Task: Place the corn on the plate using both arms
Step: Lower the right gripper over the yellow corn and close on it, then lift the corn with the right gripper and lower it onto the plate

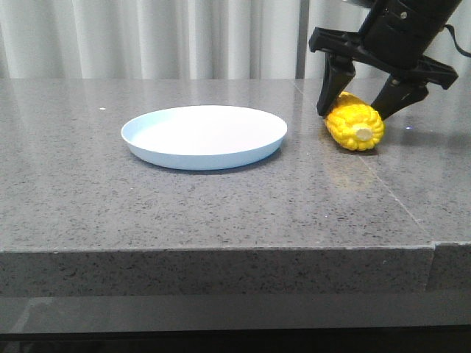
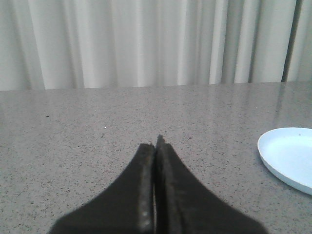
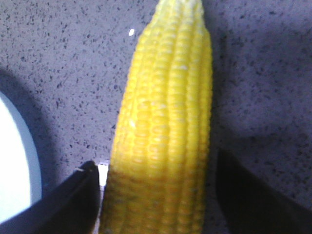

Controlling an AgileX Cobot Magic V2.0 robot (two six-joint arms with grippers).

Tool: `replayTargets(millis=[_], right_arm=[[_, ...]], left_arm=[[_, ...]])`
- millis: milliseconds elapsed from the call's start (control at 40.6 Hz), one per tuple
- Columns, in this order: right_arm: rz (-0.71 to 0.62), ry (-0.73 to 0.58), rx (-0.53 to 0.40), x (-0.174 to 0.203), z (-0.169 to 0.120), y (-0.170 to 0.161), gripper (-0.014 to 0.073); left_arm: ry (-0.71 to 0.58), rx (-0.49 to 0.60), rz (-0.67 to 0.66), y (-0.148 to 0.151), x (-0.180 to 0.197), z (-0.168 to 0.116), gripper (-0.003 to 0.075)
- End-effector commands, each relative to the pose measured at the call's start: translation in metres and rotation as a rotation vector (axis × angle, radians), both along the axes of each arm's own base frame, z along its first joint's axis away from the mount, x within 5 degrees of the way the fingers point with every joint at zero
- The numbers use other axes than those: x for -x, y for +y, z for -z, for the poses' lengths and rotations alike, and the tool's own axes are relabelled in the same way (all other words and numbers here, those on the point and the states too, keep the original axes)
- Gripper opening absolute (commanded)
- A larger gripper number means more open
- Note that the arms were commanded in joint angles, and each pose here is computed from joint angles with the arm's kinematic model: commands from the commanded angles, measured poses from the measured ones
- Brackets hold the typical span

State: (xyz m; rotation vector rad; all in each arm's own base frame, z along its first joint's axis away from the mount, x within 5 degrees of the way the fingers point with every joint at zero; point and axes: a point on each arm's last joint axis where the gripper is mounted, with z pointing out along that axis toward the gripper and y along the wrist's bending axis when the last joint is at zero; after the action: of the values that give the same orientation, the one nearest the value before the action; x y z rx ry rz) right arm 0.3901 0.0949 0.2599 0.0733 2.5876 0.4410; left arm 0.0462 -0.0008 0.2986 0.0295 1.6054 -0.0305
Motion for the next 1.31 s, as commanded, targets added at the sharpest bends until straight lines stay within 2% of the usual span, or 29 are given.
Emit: replayTargets(millis=[0,123,222,443,616,936,1281], right_arm=[[0.021,-0.105,-0.051,0.001,-0.031,0.0,0.0365],[0.025,-0.118,-0.052,0.0,-0.032,0.0,0.0194],[0.026,-0.132,-0.055,0.002,-0.037,0.0,0.0141],[0.033,-0.227,-0.153,0.019,-0.075,0.007,0.0141],[-0.024,-0.255,-0.232,0.034,-0.091,0.036,0.0141],[-0.126,-0.252,-0.308,0.042,-0.073,0.102,0.0141],[-0.136,-0.165,-0.305,0.034,-0.039,0.123,0.0157]], left_arm=[[-0.093,0.004,0.004,0.0,0.001,-0.015,-0.002],[-0.093,0.004,0.004,0.0,0.001,-0.015,-0.002],[-0.093,0.004,0.004,0.0,0.001,-0.015,-0.002],[-0.093,0.004,0.004,0.0,0.001,-0.015,-0.002],[-0.093,0.004,0.004,0.0,0.001,-0.015,-0.002],[-0.093,0.004,0.004,0.0,0.001,-0.015,-0.002],[-0.093,0.004,0.004,0.0,0.001,-0.015,-0.002]])
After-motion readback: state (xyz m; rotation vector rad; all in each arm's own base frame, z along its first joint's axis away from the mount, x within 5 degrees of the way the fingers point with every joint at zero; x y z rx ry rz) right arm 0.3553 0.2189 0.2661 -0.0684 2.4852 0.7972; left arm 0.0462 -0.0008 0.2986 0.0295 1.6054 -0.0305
